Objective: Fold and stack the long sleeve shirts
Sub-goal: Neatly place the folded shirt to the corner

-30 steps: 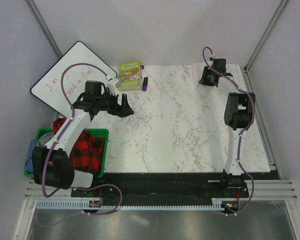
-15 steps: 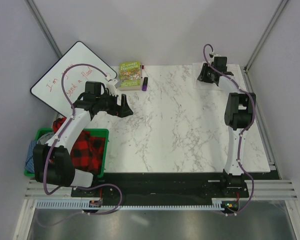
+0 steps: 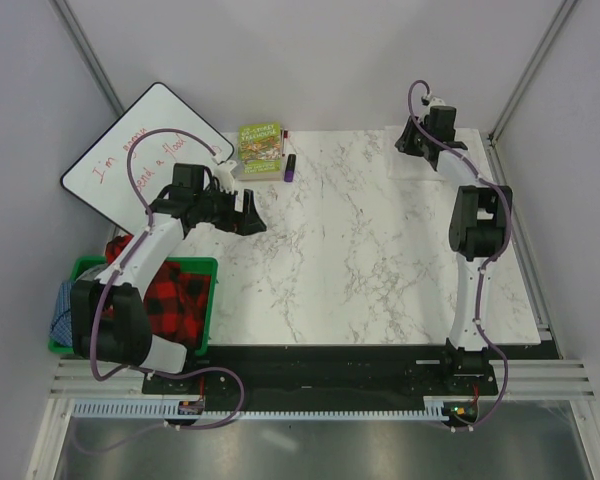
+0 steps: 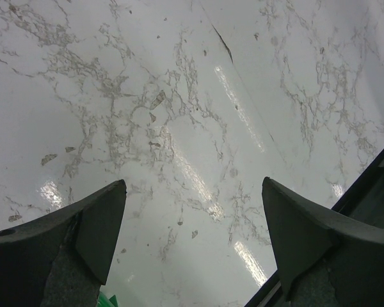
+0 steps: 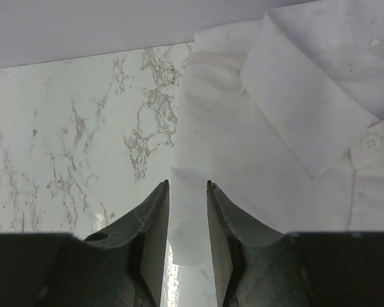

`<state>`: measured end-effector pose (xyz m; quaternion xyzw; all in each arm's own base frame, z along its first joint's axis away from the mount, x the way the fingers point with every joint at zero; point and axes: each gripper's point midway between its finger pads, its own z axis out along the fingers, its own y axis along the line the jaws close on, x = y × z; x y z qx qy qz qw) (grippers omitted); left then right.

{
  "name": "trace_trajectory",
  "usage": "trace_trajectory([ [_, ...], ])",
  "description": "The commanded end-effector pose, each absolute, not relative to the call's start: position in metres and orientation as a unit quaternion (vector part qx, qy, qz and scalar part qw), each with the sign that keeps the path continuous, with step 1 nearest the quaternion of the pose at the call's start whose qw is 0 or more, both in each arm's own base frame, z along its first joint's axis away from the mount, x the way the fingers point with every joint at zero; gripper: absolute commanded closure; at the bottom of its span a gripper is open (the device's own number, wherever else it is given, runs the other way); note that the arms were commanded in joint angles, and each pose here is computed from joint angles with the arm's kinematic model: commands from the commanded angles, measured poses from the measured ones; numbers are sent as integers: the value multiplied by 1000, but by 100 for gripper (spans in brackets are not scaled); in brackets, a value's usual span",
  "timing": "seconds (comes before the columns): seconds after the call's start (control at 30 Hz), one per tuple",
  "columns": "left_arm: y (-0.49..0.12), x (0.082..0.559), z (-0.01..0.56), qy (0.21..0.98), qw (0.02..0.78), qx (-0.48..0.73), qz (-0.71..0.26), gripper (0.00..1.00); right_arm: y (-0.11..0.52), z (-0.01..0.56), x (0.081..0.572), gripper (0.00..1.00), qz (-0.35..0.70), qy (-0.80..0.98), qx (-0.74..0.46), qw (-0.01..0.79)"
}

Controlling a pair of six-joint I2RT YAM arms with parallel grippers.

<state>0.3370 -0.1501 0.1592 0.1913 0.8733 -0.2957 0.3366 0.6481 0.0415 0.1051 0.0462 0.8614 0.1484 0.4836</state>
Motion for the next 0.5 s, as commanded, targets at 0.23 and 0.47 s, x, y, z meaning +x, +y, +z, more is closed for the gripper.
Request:
trace_trajectory([
  [0.23, -145, 345, 164, 868, 348, 199, -294, 5, 40, 92, 685, 63, 155, 842, 73, 512],
  [0.47, -150, 345, 190, 854, 360, 196, -322, 2, 43, 190, 686, 44, 154, 799, 31, 580],
])
